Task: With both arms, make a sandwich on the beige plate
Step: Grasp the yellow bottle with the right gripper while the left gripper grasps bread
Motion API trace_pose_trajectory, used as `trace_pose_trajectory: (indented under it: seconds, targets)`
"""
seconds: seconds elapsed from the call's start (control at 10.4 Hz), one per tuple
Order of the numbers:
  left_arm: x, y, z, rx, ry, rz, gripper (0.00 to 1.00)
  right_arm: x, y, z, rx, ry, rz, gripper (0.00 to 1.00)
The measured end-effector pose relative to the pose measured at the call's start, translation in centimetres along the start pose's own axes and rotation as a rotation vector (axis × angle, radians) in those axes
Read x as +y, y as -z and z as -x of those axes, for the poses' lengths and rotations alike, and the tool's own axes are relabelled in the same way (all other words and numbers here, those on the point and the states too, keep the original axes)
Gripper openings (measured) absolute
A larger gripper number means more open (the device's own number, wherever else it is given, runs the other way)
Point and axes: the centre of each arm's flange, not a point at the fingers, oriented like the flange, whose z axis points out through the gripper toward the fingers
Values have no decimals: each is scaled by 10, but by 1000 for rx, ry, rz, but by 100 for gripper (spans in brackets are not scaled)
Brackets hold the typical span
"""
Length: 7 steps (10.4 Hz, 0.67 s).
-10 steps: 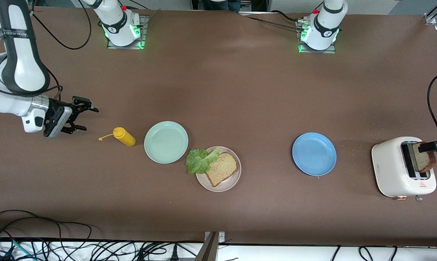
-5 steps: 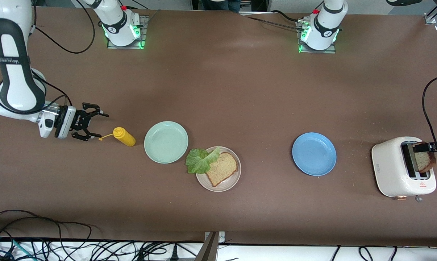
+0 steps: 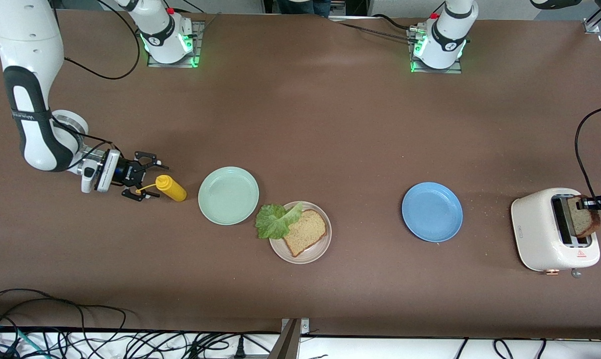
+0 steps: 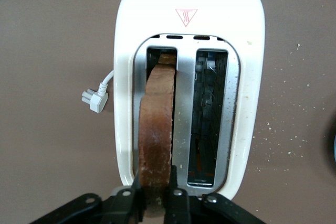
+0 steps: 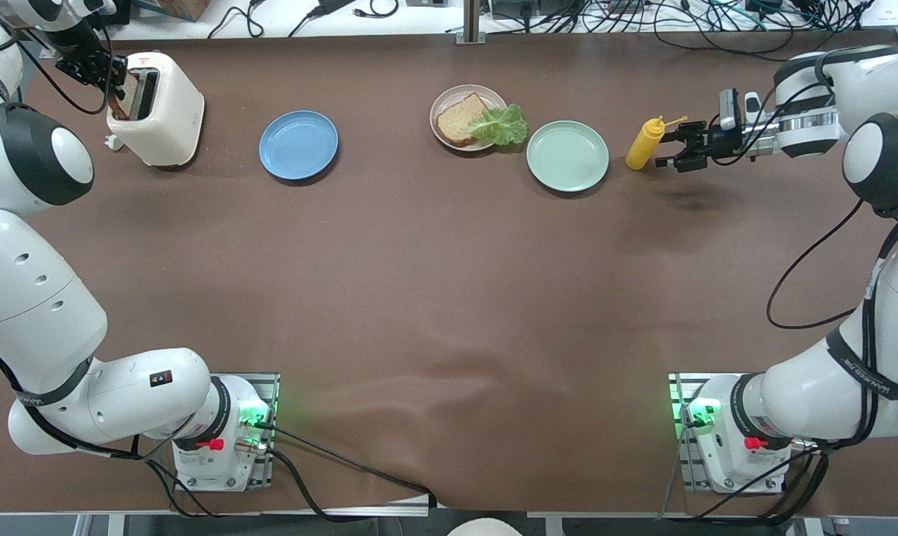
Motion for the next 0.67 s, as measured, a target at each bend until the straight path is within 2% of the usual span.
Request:
trace_pose_trajectory:
  seconds: [0.19,0.29,0.38,0.57,0.67]
  targets:
    - [0,1,-1,5,-1,-1,12,3,-13,-2,45,52,5,98]
    - [1,5,-1,14,-1,-2,12,4,-16,-7,52,69,3,89]
    - [2,14,-2,29,-4,-4,12,6,-17,-11,54,77,2,85]
    - [4,47,1,79,-5,-13,12,7,-17,-13,56,71,1,54]
    - [3,67,6,104,-2,-18,11,8,-17,-14,56,41,0,41]
